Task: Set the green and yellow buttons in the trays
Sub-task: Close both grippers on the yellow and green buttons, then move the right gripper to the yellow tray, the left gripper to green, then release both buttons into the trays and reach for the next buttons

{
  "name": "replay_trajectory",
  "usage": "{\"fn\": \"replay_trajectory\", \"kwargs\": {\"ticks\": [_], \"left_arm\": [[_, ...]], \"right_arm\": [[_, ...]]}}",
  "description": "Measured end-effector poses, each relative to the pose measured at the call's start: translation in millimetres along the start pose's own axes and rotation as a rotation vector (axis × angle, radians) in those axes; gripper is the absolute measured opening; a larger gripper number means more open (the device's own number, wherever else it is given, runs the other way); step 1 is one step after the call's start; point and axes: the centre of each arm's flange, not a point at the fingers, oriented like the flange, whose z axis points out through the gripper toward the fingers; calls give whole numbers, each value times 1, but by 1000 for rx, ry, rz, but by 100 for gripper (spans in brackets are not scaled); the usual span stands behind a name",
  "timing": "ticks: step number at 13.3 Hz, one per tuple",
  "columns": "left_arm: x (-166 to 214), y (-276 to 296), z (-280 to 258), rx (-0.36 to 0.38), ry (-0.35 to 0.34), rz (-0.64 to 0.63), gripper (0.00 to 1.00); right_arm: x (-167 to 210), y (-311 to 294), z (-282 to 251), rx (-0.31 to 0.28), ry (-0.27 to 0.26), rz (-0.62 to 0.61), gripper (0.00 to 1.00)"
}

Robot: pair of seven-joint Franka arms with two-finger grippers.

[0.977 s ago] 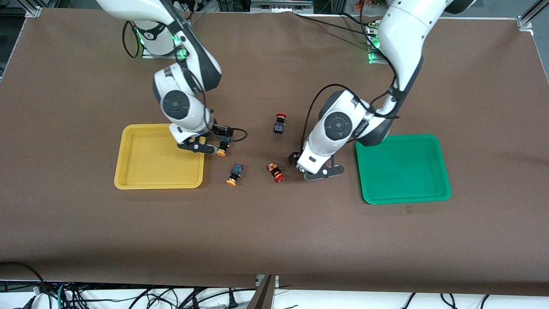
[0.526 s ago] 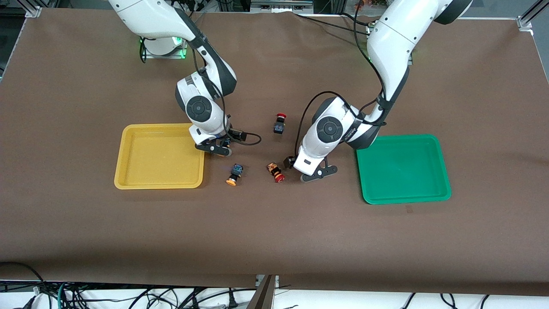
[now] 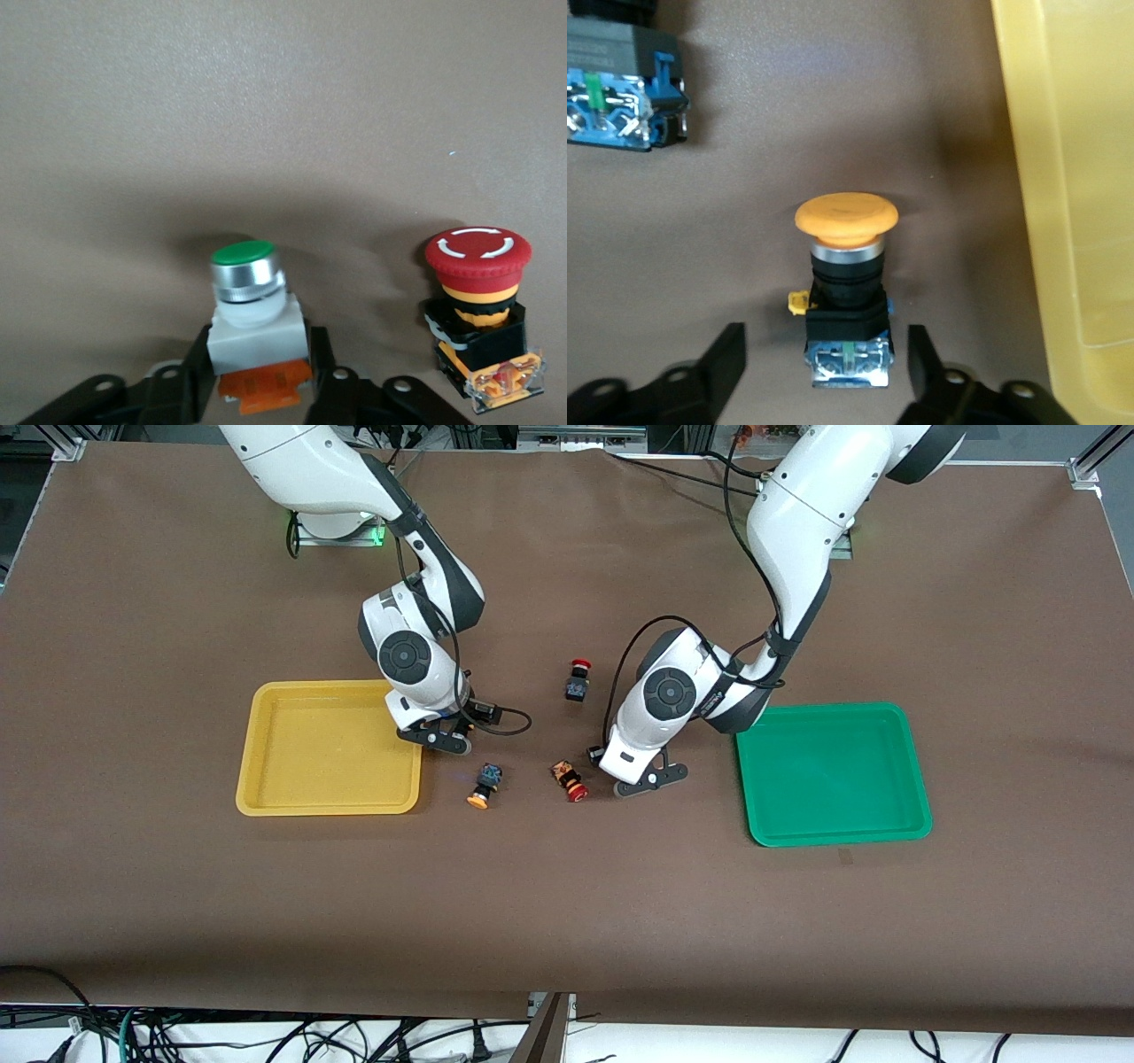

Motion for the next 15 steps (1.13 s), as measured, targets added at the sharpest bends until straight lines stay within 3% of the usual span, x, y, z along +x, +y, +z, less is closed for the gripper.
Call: {"fn": "replay_trajectory", "kwargs": {"ticks": [1, 3, 6, 9, 12, 15], "left_arm": [[4, 0, -7, 0, 3, -4, 42], [17, -6, -40, 37, -14, -11, 42], [58, -47, -120, 91, -42, 91, 42], [117, -133, -161, 127, -116, 254, 42], [150, -210, -142, 182, -165, 350, 42], [131, -222, -89, 238, -127, 435, 42]], "right_arm": [[0, 0, 1, -1, 0, 1, 59], [2, 1, 2, -1, 0, 2, 41], [9, 4, -12, -10, -4, -19, 41], [35, 37, -72, -74, -52, -121, 41], [89, 120, -101, -103, -50, -253, 41], [123, 196, -88, -140, -83, -338, 41]]}}
